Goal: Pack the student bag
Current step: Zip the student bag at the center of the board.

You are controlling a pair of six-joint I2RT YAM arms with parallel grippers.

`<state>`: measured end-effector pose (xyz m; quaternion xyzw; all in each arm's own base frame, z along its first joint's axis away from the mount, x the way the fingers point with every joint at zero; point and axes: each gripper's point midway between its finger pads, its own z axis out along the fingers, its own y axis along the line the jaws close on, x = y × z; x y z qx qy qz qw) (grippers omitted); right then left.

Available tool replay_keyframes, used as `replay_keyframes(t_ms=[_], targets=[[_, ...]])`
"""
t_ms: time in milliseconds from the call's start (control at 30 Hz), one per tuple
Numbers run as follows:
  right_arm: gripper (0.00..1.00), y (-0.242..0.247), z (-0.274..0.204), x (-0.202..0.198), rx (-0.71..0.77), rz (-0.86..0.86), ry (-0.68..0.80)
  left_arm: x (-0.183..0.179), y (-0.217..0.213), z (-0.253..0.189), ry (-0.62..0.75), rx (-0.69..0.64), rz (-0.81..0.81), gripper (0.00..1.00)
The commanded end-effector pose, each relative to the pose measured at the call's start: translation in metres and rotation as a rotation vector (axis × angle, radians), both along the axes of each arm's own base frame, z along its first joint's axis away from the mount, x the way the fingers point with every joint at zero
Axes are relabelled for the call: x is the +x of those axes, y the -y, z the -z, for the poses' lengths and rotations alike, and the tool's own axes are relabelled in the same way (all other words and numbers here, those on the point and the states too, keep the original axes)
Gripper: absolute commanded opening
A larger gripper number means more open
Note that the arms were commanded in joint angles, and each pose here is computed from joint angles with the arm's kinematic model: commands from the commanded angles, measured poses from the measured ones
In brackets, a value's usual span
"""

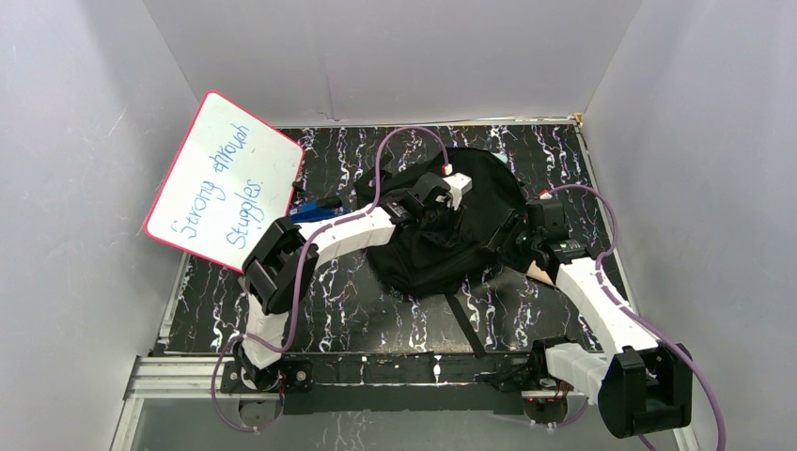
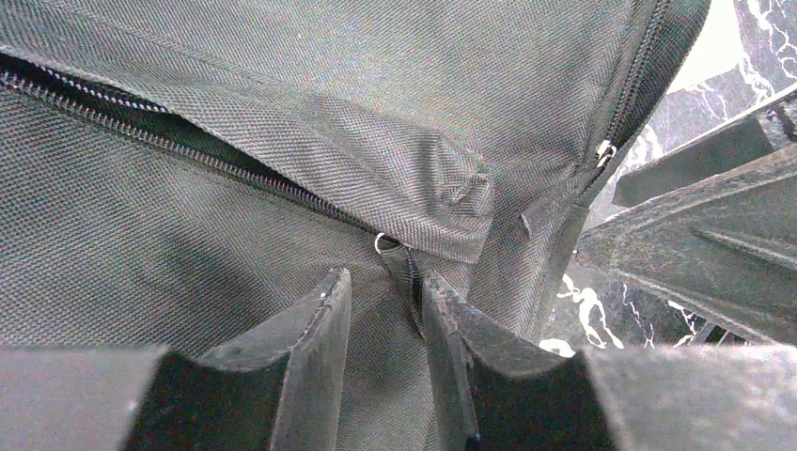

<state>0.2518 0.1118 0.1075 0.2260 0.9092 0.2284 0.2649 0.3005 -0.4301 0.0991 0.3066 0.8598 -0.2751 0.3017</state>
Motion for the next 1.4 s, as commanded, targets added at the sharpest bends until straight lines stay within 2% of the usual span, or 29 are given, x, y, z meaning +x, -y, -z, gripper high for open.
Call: replay_keyframes(t_ms=[0, 200, 367, 633, 833, 967, 1167, 1233, 1367], targets=[[0.68, -0.002, -0.004, 0.006, 0.007, -0.003, 0.037, -0.001, 0.01, -0.013, 0.016, -0.017, 0.016, 0.31], [0.68, -0.003, -0.002, 0.006, 0.009, -0.005, 0.034, -0.013, 0.013, -0.011, 0.008, -0.011, 0.038, 0.18], [0.69, -0.006, -0.004, 0.005, 0.033, -0.001, 0.028, -0.013, 0.009, -0.012, 0.024, 0.001, 0.027, 0.0], [0.73, -0.026, -0.003, 0.005, 0.198, 0.026, 0.017, 0.007, 0.002, -0.027, 0.128, 0.063, -0.004, 0.0], [0.7, -0.032, 0.009, 0.006, 0.238, 0.045, -0.021, 0.023, -0.009, -0.034, 0.204, 0.135, -0.035, 0.0], [0.57, -0.03, 0.013, 0.007, 0.227, 0.047, -0.022, 0.029, -0.016, -0.036, 0.239, 0.177, -0.045, 0.0], [0.09, -0.027, 0.018, 0.004, 0.21, 0.048, -0.012, 0.047, -0.032, -0.043, 0.33, 0.273, -0.088, 0.0], [0.02, -0.025, 0.018, 0.004, 0.203, 0.051, -0.008, 0.054, -0.037, -0.045, 0.358, 0.304, -0.1, 0.0], [0.0, -0.022, 0.021, 0.0, 0.182, 0.049, -0.012, 0.07, -0.045, -0.052, 0.405, 0.349, -0.122, 0.0]])
